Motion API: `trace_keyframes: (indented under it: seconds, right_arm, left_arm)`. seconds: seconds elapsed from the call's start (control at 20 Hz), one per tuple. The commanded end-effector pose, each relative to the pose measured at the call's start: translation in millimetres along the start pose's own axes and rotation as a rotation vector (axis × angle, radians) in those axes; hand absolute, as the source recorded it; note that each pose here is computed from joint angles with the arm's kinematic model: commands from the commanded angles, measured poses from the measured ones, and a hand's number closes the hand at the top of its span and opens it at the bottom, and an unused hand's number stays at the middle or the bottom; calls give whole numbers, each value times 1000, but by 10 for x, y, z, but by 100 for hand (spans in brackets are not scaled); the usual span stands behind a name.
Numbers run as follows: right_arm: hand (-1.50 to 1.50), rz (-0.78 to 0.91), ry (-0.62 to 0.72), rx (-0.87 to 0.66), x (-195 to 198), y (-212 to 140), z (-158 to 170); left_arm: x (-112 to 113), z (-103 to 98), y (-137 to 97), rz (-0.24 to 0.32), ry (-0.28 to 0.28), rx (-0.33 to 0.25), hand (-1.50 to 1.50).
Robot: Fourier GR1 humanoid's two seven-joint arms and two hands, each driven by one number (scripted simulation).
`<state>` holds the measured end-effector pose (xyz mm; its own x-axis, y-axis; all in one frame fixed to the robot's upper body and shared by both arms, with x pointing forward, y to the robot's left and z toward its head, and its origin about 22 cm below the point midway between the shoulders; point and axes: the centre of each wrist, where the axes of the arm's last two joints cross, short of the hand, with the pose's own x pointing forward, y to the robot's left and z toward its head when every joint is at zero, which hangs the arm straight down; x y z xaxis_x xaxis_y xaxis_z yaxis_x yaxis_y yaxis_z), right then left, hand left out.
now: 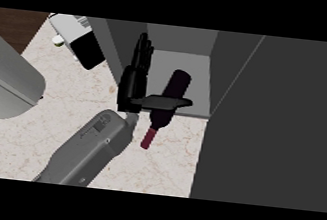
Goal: Pick up the wine, place it into the cabinet and close the cabinet
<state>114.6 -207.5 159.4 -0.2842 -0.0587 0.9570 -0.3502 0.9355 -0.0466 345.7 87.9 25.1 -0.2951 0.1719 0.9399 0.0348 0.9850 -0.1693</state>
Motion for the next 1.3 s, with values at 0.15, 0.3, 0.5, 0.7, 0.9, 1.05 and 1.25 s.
trace_keyframes:
  seconds: [0.15, 0.3, 0.5, 0.7, 0.9, 1.05, 1.25]
  right_arm:
    - [-150, -17, -74, 5, 411, 40, 188]
    - [-150, -10, -70, 40, 448, 58, 233]
    - [-150, 8, -65, 30, 525, 52, 263]
    - [150, 63, -9, 161, 530, 53, 219]
    - [150, 46, 53, 385, 405, 160, 167]
    - [150, -17, 88, 449, 387, 256, 207]
    - [150, -30, 63, 526, 501, 367, 256]
  left_arm:
    - [279, 562, -10, 66, -2, -2, -150]
    - [293, 828, 4, 72, -15, 1, -150]
    - [298, 1255, 107, 75, -7, -3, -150]
    - [448, 1378, 69, 81, -37, 2, -150]
    - [516, 1415, 345, 45, -40, 21, -150]
    - [608, 1795, 577, 51, -20, 26, -150]
    - [755, 1851, 736, 33, -29, 32, -150]
